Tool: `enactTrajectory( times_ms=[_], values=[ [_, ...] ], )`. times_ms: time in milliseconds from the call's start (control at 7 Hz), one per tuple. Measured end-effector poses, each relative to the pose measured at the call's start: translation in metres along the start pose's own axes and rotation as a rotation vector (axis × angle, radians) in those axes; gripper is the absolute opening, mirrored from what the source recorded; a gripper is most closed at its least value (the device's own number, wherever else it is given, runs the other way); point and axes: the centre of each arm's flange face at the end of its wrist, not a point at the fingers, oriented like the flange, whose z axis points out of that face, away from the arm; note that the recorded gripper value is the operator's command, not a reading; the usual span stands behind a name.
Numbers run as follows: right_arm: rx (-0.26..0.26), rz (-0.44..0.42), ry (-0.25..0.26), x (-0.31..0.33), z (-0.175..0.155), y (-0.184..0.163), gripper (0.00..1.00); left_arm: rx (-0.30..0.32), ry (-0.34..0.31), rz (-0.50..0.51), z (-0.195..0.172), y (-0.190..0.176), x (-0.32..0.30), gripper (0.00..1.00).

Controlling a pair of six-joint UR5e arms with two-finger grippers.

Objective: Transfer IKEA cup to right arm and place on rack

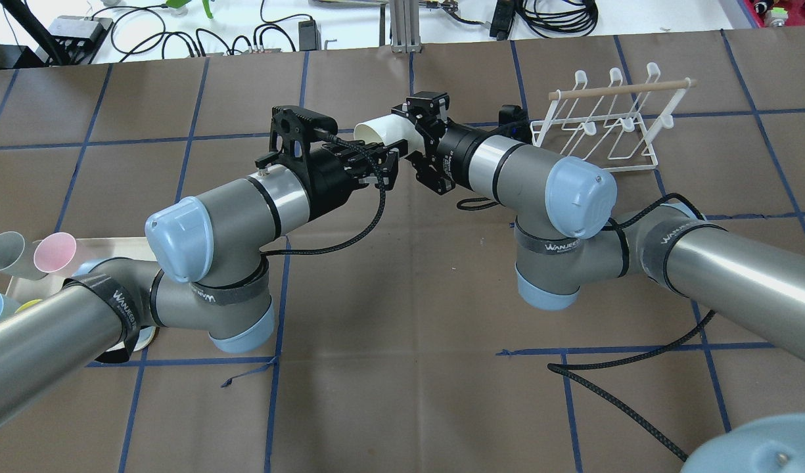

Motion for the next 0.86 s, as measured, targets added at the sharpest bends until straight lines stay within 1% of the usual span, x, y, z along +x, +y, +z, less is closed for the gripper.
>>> enactTrajectory(
  times_ms=[143, 286, 571, 714, 857],
  values=[
    [-0.001, -0.001, 0.000, 0.000, 0.000, 0.000, 0.50, 0.002, -0.002, 0.001, 0.000, -0.001, -0.001, 0.96],
    [-0.001, -0.002, -0.001, -0.001, 0.000, 0.000, 0.45, 0.002, -0.002, -0.001, 0.000, -0.001, -0.001, 0.96],
    [0.008, -0.014, -0.010, -0.004, -0.001, -0.005, 0.43, 0.012, -0.009, -0.001, -0.006, -0.004, 0.000, 0.96],
    [0.022, -0.035, -0.026, -0.011, -0.003, -0.012, 0.41, 0.020, -0.024, -0.004, -0.014, -0.005, -0.002, 0.96],
    [0.039, -0.066, -0.044, -0.019, -0.005, -0.022, 0.41, 0.031, -0.057, -0.015, -0.031, -0.004, -0.007, 0.96]
  ],
)
